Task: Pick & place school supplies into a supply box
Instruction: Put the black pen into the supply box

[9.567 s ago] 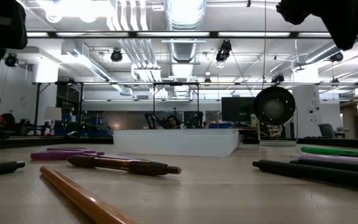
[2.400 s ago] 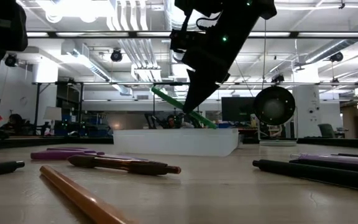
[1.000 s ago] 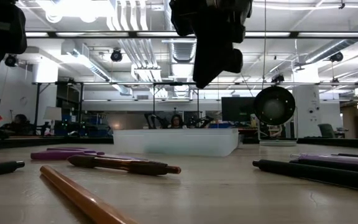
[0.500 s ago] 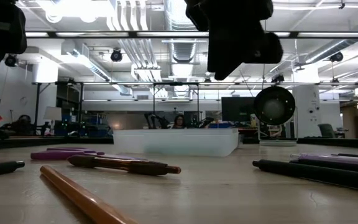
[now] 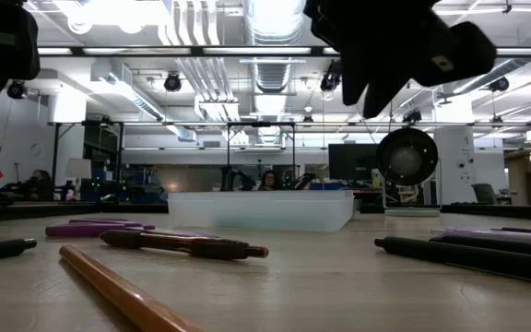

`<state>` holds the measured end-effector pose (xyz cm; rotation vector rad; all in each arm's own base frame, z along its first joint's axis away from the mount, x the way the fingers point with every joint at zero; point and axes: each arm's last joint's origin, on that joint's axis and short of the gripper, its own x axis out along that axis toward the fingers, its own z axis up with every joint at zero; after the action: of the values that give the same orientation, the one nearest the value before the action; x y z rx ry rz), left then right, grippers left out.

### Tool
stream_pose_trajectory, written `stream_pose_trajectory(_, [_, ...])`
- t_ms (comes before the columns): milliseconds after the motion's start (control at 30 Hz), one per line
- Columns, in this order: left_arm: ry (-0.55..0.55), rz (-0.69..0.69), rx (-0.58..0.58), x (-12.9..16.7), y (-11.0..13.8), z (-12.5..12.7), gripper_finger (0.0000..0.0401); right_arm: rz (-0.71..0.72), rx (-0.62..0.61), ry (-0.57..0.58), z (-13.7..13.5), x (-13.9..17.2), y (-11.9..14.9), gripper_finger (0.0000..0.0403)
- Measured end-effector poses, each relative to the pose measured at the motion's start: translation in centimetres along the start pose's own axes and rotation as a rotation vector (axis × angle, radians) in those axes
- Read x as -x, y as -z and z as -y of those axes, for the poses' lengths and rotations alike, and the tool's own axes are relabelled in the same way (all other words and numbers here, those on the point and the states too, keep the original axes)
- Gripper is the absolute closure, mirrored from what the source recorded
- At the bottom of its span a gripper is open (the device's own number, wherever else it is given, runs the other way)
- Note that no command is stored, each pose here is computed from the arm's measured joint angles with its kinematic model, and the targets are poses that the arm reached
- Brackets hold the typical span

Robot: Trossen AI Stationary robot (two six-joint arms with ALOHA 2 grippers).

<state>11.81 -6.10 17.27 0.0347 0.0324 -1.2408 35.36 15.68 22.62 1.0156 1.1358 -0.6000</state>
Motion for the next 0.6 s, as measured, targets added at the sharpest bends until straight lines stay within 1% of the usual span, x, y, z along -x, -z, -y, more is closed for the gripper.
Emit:
stream_pose_trajectory(200, [0.0, 0.0, 0.0, 0.0, 0.0, 0.0, 0.0296, -0.01, -0.033, 0.003, 0.0, 0.0, 0.7, 0.0334])
stream_pose_trajectory(333, [0.0, 0.0, 0.0, 0.0, 0.0, 0.0, 0.0296, -0.02, -0.042, 0.019, -0.2, -0.4, 1.0, 0.0333])
stream_pose_trajectory(467, [0.0, -0.001, 0.001, 0.0, 0.0, 0.0, 0.0296, -0.043, -0.061, 0.098, -0.5, -1.4, 1.9, 0.0326])
stream_pose_trajectory(600, [0.0, -0.001, 0.001, 0.0, 0.0, 0.0, 0.0296, -0.081, -0.068, 0.168, -1.4, -1.6, 2.8, 0.0322])
